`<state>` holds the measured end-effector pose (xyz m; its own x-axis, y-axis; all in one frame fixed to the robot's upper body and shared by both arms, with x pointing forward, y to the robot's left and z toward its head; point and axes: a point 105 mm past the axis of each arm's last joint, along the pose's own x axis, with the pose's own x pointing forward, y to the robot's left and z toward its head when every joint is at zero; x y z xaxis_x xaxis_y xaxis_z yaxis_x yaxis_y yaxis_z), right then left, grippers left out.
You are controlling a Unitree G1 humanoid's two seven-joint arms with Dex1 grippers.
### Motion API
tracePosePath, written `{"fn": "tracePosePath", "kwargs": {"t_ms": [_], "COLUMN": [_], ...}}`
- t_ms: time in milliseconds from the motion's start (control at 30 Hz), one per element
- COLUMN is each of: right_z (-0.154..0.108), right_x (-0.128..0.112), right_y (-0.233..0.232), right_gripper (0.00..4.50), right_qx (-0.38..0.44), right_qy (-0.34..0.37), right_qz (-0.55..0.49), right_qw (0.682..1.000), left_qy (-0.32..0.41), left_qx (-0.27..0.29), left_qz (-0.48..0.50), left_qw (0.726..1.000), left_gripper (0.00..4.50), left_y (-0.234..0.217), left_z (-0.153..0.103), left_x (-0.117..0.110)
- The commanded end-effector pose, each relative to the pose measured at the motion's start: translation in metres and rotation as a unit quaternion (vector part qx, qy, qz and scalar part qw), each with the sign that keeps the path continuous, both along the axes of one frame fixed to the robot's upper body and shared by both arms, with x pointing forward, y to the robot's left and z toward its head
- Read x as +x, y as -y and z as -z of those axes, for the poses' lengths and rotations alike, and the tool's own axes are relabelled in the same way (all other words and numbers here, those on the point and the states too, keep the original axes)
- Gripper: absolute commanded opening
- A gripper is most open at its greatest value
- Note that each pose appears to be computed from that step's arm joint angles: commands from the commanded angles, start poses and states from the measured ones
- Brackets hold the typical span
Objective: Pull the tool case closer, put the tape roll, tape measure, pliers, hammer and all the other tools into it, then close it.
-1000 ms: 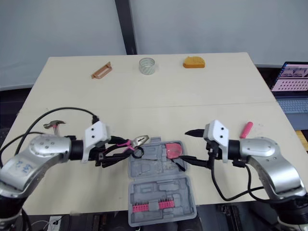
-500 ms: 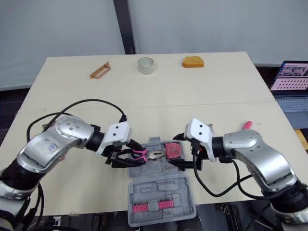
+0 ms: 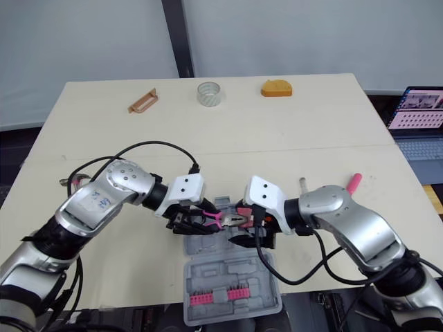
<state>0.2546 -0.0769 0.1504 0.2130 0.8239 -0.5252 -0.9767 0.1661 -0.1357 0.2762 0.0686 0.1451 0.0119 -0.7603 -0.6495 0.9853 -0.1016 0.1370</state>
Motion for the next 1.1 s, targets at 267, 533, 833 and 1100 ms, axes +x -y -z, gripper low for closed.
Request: {"fn": "tracePosePath", "kwargs": {"t_ms": [267,533,833,1100], "right_z": [-0.0047,-0.0036,0.0011,0.0015], "right_x": [-0.0006,-0.0003,-0.0004,-0.0002], "right_y": [-0.0074,-0.0076,-0.009,-0.0098], "right_gripper": [4.5,4.5,4.5,4.5], "right_qx": [0.001,-0.004,-0.007,-0.006], "right_qy": [0.017,0.014,0.009,0.007], "right_qz": [-0.012,-0.015,-0.014,-0.014], "right_qw": [1.0,1.0,1.0,1.0], "left_qy": [0.018,0.017,0.016,0.015], "left_qx": [-0.009,-0.009,-0.012,-0.012], "left_qz": [0.018,0.019,0.019,0.022], "left_qw": [1.0,1.0,1.0,1.0], "left_gripper": [2.32,2.32,2.32,2.32], "left_y": [0.0026,0.0032,0.0046,0.0055], "left_z": [-0.0076,-0.0075,-0.0084,-0.0083], "left_x": [-0.0006,-0.0018,-0.0018,-0.0028]}}
